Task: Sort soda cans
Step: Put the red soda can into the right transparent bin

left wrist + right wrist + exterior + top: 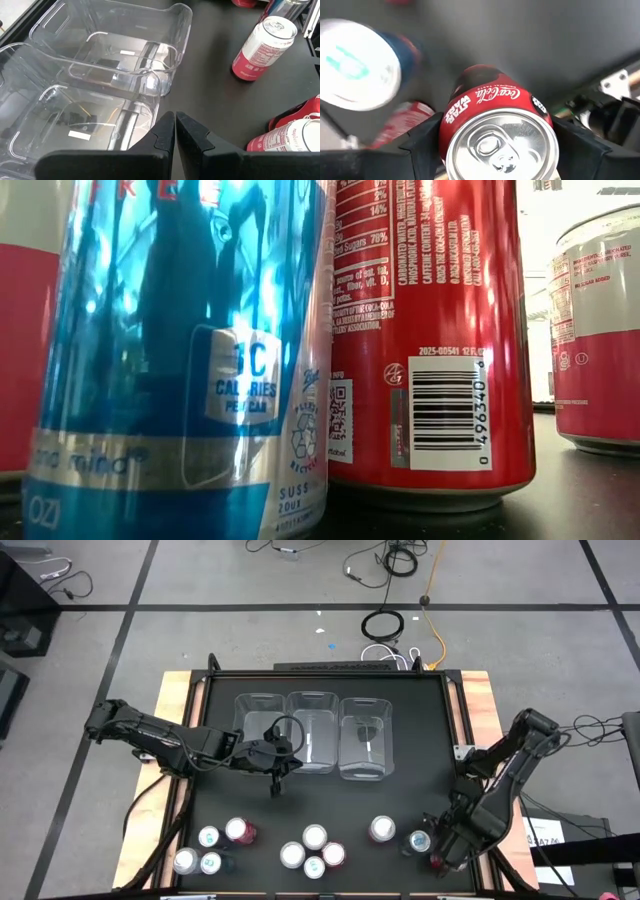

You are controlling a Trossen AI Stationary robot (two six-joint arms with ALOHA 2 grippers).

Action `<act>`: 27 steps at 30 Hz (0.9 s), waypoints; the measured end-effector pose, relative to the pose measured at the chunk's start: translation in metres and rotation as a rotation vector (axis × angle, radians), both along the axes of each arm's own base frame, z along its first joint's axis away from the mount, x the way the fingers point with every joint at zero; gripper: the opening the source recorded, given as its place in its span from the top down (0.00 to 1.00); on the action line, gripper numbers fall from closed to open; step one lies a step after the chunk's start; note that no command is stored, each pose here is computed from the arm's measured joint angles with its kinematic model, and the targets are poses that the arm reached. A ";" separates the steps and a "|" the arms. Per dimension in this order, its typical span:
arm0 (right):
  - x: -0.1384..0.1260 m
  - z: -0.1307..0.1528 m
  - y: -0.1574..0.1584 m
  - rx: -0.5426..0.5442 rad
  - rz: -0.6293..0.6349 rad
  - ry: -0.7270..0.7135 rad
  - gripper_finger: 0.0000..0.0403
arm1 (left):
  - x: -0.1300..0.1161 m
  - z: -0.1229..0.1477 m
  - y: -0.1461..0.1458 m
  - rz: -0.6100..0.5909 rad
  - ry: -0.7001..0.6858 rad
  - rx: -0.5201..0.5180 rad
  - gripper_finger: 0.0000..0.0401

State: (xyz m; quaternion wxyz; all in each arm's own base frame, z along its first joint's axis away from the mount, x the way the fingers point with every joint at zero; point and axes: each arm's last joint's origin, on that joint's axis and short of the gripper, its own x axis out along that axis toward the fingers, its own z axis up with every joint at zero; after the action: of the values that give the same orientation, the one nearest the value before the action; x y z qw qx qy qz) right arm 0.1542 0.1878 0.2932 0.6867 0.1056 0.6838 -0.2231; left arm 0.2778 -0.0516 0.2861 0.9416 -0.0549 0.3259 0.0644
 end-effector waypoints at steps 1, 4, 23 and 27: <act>0.002 0.003 -0.002 0.000 -0.017 -0.018 0.29 | 0.000 0.000 0.000 0.000 0.000 0.000 0.93; 0.006 0.010 -0.009 0.005 -0.049 -0.060 0.29 | 0.000 0.000 0.000 0.000 0.000 0.000 0.93; 0.037 0.050 -0.074 -0.151 -0.116 -0.357 0.29 | 0.000 0.000 0.000 0.000 -0.004 -0.002 0.93; 0.056 0.062 -0.092 -0.187 -0.110 -0.463 0.29 | 0.000 0.000 0.000 0.001 -0.004 -0.002 0.93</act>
State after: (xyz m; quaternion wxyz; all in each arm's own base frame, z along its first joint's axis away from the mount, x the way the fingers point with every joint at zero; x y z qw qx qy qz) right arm 0.2099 0.0961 0.3554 0.8184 0.1272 0.4780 -0.2923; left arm 0.2781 -0.0517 0.2864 0.9422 -0.0563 0.3239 0.0642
